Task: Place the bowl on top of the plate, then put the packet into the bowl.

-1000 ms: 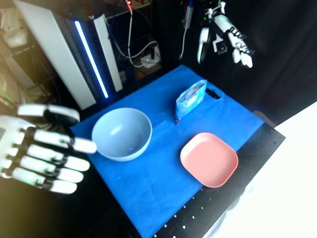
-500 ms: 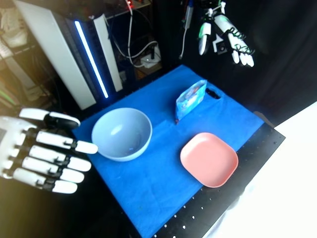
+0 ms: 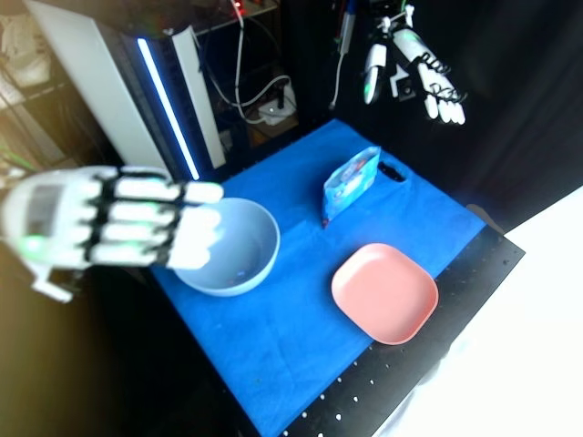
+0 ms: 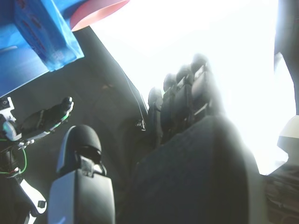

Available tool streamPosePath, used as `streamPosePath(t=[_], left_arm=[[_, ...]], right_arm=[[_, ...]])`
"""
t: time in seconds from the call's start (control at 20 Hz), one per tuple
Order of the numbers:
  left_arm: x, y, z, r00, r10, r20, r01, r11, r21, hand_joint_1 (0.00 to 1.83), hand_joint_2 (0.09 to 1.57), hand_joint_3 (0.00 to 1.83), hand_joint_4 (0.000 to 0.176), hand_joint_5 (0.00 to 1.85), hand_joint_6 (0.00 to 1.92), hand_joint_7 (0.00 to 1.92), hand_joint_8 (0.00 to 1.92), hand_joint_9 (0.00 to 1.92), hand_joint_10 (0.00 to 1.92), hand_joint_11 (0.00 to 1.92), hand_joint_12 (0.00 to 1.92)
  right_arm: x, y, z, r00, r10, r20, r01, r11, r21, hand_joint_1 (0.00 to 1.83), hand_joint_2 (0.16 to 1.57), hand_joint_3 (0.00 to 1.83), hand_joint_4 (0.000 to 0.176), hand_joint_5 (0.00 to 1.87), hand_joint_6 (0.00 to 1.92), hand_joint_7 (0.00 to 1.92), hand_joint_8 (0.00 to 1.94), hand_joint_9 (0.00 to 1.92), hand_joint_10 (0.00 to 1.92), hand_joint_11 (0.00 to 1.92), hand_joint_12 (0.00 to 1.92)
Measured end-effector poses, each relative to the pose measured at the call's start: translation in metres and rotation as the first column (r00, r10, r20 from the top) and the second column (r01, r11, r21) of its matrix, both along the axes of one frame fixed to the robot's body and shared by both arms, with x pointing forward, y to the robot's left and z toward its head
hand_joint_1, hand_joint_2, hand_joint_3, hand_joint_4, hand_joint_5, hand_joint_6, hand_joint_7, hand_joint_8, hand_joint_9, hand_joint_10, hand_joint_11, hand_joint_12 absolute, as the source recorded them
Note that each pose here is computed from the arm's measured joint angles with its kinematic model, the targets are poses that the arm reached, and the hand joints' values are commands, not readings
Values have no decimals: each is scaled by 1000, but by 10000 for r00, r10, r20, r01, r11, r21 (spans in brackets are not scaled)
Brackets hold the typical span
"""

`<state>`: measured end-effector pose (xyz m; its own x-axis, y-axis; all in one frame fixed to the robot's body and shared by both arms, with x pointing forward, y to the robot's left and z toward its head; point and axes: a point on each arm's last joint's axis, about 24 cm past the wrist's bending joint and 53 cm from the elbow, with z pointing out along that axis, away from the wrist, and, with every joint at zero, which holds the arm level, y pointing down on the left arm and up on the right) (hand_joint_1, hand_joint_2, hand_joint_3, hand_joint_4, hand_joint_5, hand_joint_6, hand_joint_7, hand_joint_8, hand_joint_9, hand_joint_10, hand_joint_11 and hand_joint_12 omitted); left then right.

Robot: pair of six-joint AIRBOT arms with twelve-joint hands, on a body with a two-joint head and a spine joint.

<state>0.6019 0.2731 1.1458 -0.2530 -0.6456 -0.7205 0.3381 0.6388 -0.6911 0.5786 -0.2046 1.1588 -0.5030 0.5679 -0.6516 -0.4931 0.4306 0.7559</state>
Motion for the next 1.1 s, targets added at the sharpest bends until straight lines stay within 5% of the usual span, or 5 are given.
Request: streamPosePath(t=[0.1,0.45,0.6,0.85,1.1], left_arm=[[0,0,0,10000,-12,2,12,10000,-2,462,1138,0,63,219,1,166,1,93,2,0,190],[0,-1,-4,9999,-15,-115,14,10000,-41,470,1132,0,75,210,0,160,0,87,0,0,174],[0,-1,-4,9999,-6,-119,6,10000,-46,460,1127,0,72,204,0,162,0,94,2,0,200],[0,-1,-4,9999,-18,-117,17,10000,-47,468,1125,0,82,207,0,174,1,104,2,0,243],[-1,-3,-7,9998,-48,-182,45,9999,-147,473,1140,1,74,196,0,181,1,119,3,0,269]], right_arm=[[-2,6,-4,9998,207,-77,-209,9996,-209,531,895,0,170,219,0,106,3,92,9,1,230],[-10,33,-37,9917,1062,-729,-1156,9835,-1392,550,962,11,89,210,12,173,4,188,7,130,243],[-8,43,-53,9865,1314,-973,-1488,9683,-2005,585,980,1,95,201,0,161,1,209,1,55,553],[-4,57,-76,9713,1726,-1635,-2081,9498,-2336,660,909,0,0,341,10,238,2,303,3,15,863],[7,54,-96,9708,1514,-1864,-2056,9248,-3200,782,867,0,0,528,0,351,0,383,1,110,656]])
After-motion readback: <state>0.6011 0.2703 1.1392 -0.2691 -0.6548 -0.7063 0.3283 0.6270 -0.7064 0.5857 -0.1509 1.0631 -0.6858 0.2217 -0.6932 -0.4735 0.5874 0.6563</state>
